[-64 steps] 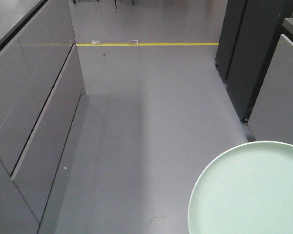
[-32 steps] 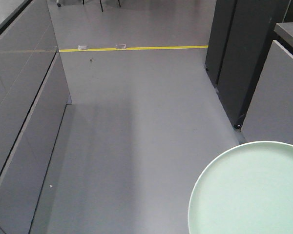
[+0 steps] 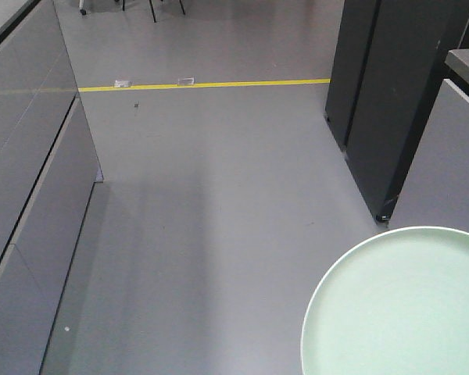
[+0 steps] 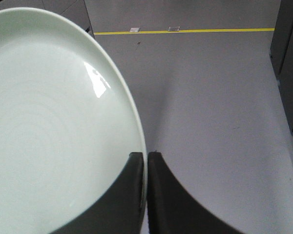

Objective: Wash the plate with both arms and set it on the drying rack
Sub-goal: 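Drive the base along the aisle carrying the plate in the right gripper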

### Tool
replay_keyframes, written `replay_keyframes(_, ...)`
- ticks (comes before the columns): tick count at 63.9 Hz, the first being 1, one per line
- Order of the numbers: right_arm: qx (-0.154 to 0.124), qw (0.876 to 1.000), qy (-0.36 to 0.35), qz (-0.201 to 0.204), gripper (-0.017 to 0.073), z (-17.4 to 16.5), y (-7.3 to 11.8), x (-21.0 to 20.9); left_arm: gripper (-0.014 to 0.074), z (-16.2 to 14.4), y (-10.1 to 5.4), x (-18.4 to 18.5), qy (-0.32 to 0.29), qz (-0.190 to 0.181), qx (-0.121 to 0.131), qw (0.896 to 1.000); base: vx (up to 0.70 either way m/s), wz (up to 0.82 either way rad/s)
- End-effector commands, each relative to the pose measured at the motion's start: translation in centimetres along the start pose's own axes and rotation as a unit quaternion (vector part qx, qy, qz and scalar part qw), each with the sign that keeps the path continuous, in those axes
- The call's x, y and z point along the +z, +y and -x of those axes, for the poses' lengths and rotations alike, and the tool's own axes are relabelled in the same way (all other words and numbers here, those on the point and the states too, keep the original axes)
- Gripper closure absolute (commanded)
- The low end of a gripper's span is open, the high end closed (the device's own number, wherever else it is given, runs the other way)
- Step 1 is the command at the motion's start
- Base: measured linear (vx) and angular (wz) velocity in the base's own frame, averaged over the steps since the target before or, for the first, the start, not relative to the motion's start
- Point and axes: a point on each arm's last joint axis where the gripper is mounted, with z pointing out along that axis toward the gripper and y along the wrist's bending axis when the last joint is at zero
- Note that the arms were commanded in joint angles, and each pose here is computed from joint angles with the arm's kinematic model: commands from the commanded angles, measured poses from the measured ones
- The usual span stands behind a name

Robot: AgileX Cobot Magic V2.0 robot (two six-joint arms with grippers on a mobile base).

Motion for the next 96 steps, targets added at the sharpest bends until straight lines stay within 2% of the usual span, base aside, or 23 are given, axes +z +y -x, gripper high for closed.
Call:
replay_keyframes(1,0.001,0.999,-0.043,0.003,0.0561,1.30,0.15,-0.27,0.0599,0.01,0.08,-0.07,-0.033,0.000,-0.005,0.999,0.22,-0.03)
replay_keyframes(42,0.001,0.999,-0.043,0.003,0.0561,1.30,0.15,-0.27,0.0599,0.01,0.08,-0.07,-0.033,0.000,-0.005,0.999,0.22,-0.16)
replay_keyframes(96,0.001,0.999,-0.043,0.003,0.0561,1.30,0.15,-0.27,0.0599,0.01,0.08,-0.07,-0.033,0.000,-0.005,0.999,0.19,-0.38)
